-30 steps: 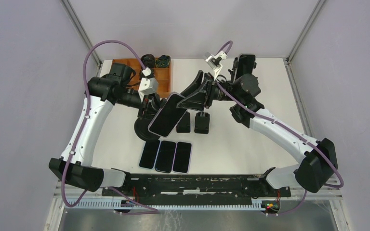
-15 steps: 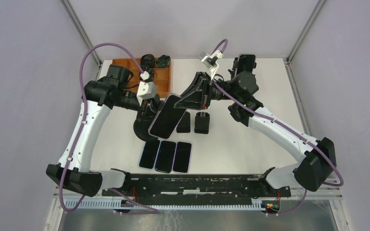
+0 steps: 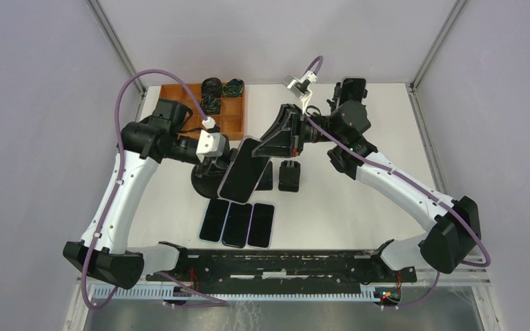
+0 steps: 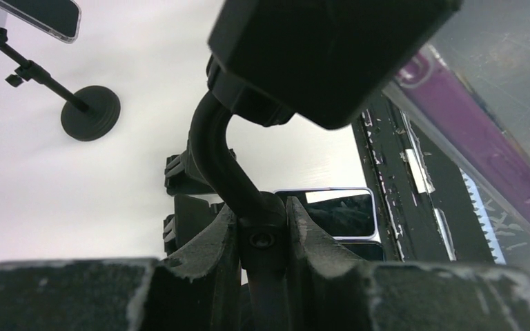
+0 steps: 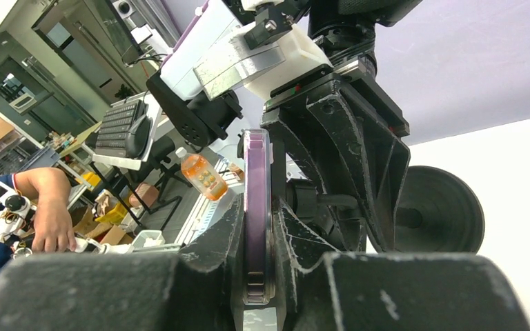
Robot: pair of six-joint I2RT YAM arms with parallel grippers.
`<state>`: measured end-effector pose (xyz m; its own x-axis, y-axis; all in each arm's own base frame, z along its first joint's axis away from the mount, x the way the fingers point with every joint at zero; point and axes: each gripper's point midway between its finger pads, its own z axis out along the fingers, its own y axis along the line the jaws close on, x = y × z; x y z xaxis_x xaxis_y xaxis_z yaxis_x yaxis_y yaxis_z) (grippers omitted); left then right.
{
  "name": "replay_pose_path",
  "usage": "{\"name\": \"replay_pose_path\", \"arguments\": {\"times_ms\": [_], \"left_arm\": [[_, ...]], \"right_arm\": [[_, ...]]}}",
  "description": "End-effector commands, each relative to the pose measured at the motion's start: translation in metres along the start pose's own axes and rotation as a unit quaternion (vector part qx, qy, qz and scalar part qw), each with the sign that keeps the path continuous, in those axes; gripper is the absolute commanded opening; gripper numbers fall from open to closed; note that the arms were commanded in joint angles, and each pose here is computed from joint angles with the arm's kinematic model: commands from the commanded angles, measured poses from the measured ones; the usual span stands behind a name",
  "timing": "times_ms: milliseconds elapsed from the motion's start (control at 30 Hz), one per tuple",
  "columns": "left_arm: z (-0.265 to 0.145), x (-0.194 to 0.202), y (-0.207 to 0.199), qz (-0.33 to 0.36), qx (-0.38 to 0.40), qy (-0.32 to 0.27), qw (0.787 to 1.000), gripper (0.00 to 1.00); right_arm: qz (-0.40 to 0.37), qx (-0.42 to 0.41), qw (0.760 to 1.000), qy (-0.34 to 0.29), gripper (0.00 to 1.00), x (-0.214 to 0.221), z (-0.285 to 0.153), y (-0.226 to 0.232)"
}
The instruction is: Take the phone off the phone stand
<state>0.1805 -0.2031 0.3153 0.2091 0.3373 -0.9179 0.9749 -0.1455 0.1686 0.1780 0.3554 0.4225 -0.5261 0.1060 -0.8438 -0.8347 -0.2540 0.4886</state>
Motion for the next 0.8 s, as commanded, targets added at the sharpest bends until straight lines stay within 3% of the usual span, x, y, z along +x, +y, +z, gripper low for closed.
{"name": "replay_pose_path", "arguments": {"times_ms": [0,767], "left_arm": [[-0.005,0.001,-0.022,0.028,0.012,0.017,0.999,0.02],[-0.002,0.019,-0.024,0.017,0.009,0.033,0.999,0.02]], "right_arm": [[-0.122,0.015,0.985,-0.122,0.00,-0.076,-0.022,0.027],[-0.147,0.012,0.979,-0.143,0.00,-0.078,-0.039,0.051]]}}
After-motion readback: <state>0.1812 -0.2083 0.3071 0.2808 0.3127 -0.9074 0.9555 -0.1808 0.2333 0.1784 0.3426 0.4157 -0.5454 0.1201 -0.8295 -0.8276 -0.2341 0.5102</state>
